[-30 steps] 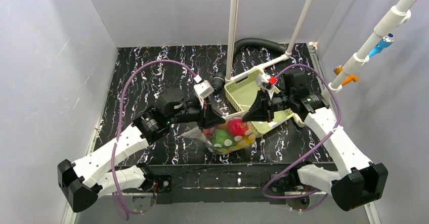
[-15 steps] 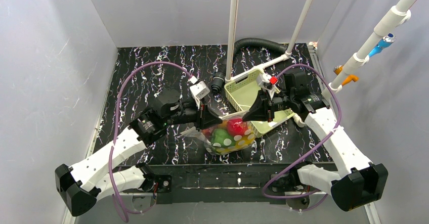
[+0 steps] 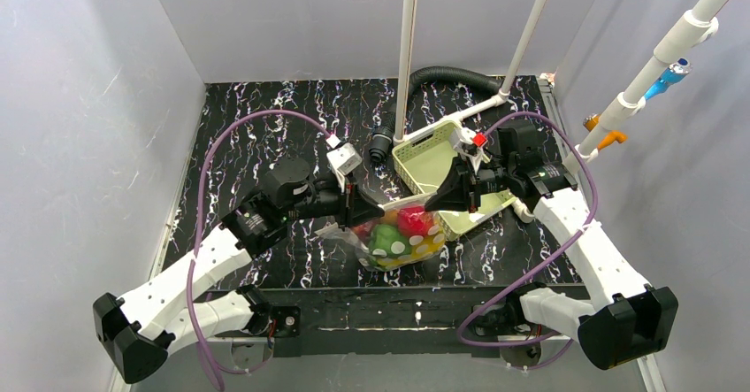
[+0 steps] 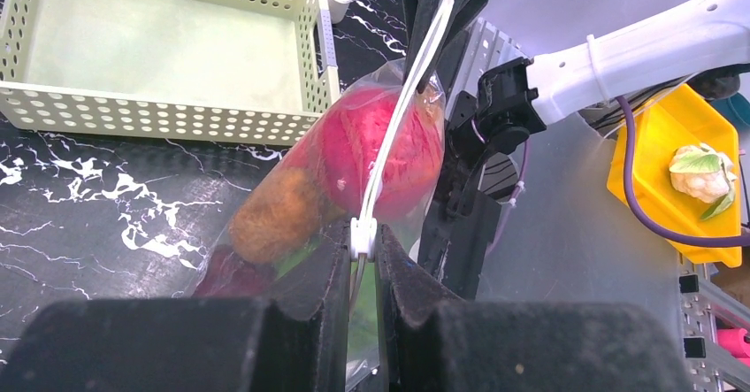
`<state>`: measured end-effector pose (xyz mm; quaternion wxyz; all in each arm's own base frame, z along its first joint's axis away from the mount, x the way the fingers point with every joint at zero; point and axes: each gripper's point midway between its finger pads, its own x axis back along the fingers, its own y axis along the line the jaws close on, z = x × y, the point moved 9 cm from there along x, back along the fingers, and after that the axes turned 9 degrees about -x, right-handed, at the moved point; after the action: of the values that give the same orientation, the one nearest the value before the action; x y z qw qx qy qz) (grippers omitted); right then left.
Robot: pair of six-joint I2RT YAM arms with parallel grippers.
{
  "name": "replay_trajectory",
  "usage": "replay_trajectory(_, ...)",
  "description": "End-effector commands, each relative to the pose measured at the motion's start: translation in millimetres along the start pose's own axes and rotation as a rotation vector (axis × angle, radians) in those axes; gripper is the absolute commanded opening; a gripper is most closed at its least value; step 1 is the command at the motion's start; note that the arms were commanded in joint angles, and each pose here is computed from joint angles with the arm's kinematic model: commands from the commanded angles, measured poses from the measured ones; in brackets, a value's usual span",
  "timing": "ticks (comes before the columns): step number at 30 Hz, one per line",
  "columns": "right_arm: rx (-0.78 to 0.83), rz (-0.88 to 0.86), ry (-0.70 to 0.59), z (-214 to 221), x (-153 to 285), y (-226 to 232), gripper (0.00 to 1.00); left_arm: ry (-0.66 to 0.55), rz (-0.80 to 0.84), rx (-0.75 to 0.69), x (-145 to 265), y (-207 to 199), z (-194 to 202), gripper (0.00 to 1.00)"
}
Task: Open the zip-top bag and remove the fake food
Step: Unzip the zipper food storage bag at the center of the board.
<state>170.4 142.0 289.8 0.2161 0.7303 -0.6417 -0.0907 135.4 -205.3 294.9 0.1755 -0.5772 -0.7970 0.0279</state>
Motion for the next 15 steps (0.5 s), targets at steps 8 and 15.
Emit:
replay_trajectory(8, 0.02, -0.011, -0.019, -2.4, 4.7, 6.8, 0.01, -0.013, -0.026, -0.016, 12.4, 1.2, 4.1, 0.0)
replay_trajectory(15, 0.022, -0.008, -0.022, -2.4, 5.6, 6.9, 0.01, -0.013, -0.034, -0.017, 15.9, 1.4, 6.1, 0.0)
